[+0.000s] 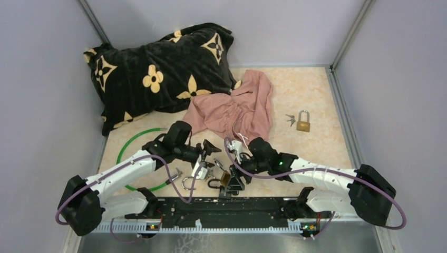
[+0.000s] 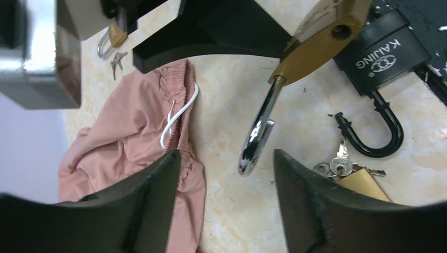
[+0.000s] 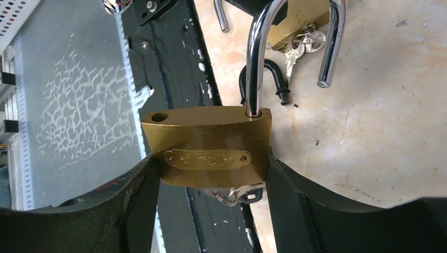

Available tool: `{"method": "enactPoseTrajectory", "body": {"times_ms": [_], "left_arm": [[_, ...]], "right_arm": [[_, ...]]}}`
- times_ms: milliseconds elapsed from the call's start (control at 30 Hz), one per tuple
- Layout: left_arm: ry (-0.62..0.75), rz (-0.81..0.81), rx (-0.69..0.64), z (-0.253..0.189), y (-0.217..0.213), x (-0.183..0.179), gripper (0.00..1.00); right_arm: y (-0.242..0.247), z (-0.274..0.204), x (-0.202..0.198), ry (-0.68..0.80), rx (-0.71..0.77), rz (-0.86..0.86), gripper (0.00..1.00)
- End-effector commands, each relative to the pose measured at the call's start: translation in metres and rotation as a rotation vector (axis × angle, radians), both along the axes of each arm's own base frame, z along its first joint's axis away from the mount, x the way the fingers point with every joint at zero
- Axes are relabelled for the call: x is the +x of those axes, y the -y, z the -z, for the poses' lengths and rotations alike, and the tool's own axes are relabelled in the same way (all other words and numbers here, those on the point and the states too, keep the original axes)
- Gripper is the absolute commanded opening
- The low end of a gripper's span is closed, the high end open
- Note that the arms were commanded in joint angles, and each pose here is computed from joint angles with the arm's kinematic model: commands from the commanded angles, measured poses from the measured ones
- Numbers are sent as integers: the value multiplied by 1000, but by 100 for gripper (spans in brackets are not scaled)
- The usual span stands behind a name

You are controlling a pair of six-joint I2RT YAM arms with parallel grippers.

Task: Lock with the key
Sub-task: Lock the lock.

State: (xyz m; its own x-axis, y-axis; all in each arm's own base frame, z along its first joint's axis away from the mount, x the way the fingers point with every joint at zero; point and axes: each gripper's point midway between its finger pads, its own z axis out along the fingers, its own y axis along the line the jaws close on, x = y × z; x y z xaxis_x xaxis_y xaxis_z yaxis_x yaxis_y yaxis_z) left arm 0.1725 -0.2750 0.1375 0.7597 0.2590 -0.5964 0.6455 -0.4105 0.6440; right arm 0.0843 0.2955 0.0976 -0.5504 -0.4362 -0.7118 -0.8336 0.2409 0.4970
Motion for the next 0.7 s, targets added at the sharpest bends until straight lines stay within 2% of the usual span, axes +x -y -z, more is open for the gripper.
{"method": "enactPoseTrajectory", "body": {"times_ms": [0,167,267,367,533,567,633,667], "left_arm": [[-26,68,58,12,-6,-21,61],[-54,74,48,10,-2,-29,49],[-57,60,28,5,3,-27,29],[-54,55,27,5,4,-28,2],[-73,-43,4,-5,4,-18,0],[-82,-91,-8,-9,4,-12,0],[-85,-213,-41,-21,3,5,0],[-93,-262,-62,-27,3,11,0]], "right_arm": [[-34,-68,15,160,208,-58,0],[-38,-77,16,185,213,-72,0],[-40,-78,16,192,208,-79,0],[-40,-77,16,198,203,-75,0],[-32,-65,34,251,142,20,0],[-28,-61,39,264,119,55,17],[-21,-56,46,293,91,96,61],[-18,-55,50,307,82,123,91]]}}
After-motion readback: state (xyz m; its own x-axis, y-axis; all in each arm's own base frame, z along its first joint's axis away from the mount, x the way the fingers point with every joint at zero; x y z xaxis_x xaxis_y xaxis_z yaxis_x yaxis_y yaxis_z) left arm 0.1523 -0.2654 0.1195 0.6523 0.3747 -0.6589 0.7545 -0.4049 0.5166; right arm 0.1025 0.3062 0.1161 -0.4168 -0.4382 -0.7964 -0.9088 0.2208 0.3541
